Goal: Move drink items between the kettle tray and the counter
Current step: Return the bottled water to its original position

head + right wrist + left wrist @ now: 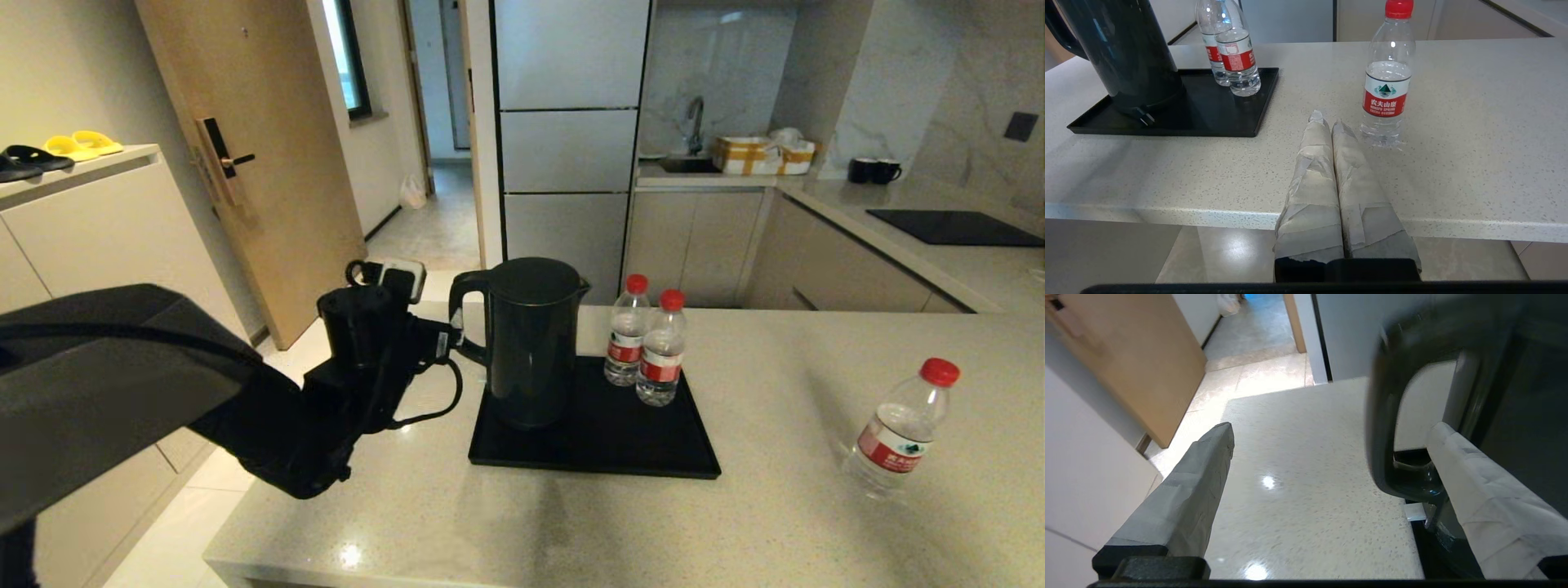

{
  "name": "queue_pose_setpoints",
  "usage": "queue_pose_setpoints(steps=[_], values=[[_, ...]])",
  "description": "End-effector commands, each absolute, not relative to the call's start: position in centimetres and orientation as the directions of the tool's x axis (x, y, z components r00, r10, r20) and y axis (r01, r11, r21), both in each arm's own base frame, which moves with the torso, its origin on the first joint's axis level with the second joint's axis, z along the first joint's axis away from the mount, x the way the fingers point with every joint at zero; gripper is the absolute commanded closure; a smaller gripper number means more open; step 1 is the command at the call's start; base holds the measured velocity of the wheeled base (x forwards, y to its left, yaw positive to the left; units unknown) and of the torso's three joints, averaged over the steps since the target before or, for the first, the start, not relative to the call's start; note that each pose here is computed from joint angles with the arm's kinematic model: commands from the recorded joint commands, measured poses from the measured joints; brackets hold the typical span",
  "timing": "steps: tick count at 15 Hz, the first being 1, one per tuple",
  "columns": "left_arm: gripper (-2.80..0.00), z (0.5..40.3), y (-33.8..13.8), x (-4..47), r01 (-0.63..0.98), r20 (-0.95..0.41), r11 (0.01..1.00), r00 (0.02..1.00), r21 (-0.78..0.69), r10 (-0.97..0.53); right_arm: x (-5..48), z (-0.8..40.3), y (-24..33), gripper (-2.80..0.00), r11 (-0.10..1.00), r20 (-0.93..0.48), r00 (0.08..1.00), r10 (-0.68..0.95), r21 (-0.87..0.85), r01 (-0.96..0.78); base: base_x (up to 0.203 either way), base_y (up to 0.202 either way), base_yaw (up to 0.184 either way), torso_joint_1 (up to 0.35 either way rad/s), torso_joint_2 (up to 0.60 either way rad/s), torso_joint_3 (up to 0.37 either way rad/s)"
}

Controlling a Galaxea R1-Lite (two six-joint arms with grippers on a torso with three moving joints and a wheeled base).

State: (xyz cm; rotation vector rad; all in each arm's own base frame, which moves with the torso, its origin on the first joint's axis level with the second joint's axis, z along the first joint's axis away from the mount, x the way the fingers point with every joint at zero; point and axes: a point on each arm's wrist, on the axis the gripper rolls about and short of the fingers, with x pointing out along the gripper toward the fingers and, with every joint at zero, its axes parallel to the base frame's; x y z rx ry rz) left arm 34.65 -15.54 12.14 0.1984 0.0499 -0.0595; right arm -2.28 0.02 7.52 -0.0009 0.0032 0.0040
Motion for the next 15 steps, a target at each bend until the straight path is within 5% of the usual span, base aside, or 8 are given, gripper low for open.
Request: queue_pose_setpoints(steps=[1,9,10,15], values=[[-2.8,16.4,-14.9,31.1,0.059,0.02,0.987,0.998,0.149,-0.063,-2.3,7.5,0.0,0.0,1.0,-0.005,1.0,0.005,-0.001,-0.005,0.0,0.0,0.0,0.0,0.0,0.0],[-2.8,22.8,-11.2,17.6,0.043,0.046,0.999,0.998,0.032,-0.045,-2.3,7.5,0.0,0.0,1.0,-0.005,1.0,0.005,-0.001,-0.005,0.0,0.0,0.0,0.0,0.0,0.0],[0.0,23.2,-10.1,16.0,0.032,0.035,0.999,0.999,0.021,-0.033,-2.3,7.5,0.0,0.0,1.0,-0.005,1.0,0.005,-0.001,-0.005,0.0,0.0,0.0,0.0,0.0,0.0],[0.0,24.2,-2.3,6.7,-0.118,-0.046,0.992,0.992,0.034,0.119,-2.3,7.5,0.0,0.0,1.0,-0.005,1.0,0.005,-0.001,-0.005,0.0,0.0,0.0,0.0,0.0,0.0]])
